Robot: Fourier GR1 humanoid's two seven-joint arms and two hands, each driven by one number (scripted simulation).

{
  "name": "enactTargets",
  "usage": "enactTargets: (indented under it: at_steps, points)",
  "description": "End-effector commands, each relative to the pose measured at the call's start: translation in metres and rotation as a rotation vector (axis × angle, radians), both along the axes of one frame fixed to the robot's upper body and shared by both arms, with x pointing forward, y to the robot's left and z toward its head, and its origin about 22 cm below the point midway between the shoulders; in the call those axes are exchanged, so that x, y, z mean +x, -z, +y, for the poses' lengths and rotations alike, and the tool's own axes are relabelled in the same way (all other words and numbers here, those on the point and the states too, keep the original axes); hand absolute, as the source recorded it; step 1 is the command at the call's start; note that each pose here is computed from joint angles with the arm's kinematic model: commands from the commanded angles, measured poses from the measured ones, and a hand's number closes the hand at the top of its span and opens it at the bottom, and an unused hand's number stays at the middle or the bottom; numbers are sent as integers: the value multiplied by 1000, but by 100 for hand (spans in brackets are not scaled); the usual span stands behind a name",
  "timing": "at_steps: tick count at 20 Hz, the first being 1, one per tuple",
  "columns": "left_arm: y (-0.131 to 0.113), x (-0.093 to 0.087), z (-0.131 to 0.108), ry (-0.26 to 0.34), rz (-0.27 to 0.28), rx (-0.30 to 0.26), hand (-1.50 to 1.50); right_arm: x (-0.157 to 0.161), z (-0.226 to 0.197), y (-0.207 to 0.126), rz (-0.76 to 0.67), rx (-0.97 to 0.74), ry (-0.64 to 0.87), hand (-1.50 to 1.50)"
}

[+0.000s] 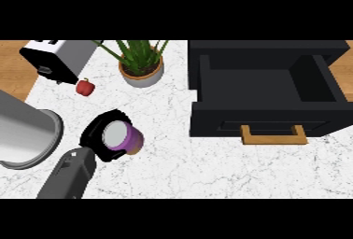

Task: Pick up the can, place it into the drawer and close the drawer

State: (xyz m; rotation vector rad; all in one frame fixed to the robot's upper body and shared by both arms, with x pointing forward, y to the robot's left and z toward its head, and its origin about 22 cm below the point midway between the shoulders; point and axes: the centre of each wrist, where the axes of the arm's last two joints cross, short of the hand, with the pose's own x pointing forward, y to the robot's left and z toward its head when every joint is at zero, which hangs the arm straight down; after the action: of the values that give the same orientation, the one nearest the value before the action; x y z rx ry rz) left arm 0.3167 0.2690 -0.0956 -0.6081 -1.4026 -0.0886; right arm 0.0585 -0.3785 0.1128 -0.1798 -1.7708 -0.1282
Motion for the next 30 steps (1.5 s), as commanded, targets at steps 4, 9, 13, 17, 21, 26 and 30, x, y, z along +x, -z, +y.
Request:
enactTargets:
  at_steps: [4,9,13,17,21,26,30]
  points:
    - [2,-8,-13,-472,-31,-47,150,-11,3,-2,-6,13,10,-150]
    - [-57,21,-42,-479,-105,-43,150,-18,7,-2,7,0,2,-150]
    - [-105,23,-54,-449,-168,-5,150,-12,13,1,8,1,21,-150]
    - [-142,23,-88,-442,-194,32,150,0,10,-3,4,6,10,-150]
    - [-182,20,-90,-450,-194,42,150,-13,7,-21,-14,15,6,-150]
    - [-220,20,-121,-441,-221,43,150,-2,33,-32,-20,-2,8,-150]
    - [-238,47,-136,-462,-248,76,150,4,-5,-6,-5,24,5,-150]
